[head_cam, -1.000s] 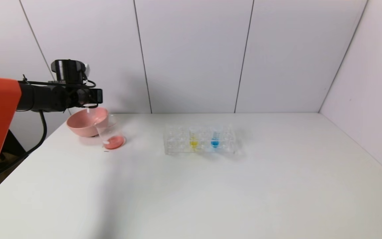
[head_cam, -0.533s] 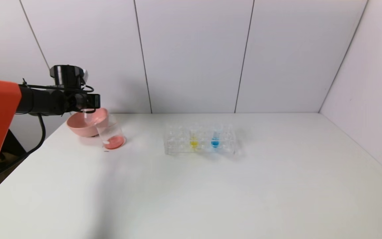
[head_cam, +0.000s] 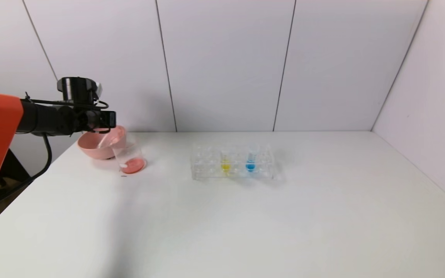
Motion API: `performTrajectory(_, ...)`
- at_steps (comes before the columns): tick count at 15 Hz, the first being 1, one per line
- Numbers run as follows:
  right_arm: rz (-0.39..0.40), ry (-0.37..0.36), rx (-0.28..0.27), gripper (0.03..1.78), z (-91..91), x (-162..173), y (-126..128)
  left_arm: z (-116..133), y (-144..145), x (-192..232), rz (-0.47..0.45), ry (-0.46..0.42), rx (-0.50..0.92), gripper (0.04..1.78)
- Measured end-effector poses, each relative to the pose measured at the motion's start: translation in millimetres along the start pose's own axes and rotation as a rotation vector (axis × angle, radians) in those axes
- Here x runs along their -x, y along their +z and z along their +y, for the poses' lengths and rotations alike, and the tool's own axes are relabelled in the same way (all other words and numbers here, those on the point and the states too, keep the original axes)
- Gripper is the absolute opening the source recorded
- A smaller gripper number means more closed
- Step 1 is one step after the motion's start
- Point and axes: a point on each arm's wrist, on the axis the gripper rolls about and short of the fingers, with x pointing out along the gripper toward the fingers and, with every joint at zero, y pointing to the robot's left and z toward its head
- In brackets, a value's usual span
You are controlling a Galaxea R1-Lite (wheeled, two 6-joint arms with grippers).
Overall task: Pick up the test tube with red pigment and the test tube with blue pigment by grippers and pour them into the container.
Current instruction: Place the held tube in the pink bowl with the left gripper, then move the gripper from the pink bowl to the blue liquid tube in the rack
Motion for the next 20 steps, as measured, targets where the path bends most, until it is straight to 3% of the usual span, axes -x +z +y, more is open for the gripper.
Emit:
performTrajectory(4, 0.000, 0.000, 0.000, 1.77, 0.0, 0, 0, 2, 3, 4, -0.007, 0.002, 0.003, 1.47)
performTrajectory(7, 0.000, 0.000, 0.000, 1.77, 0.0, 0, 0, 4, 10, 17, -0.025, -0.042, 0.011, 1.73)
performTrajectory(14, 0.000, 0.000, 0.000, 1.77, 0.0, 0, 0, 8, 29, 74, -0.115, -0.140, 0.032, 1.78)
performTrajectory(20, 0.000, 0.000, 0.000, 1.77, 0.0, 0, 0, -17, 37, 147, -0.172, -0.254, 0.013, 1.78)
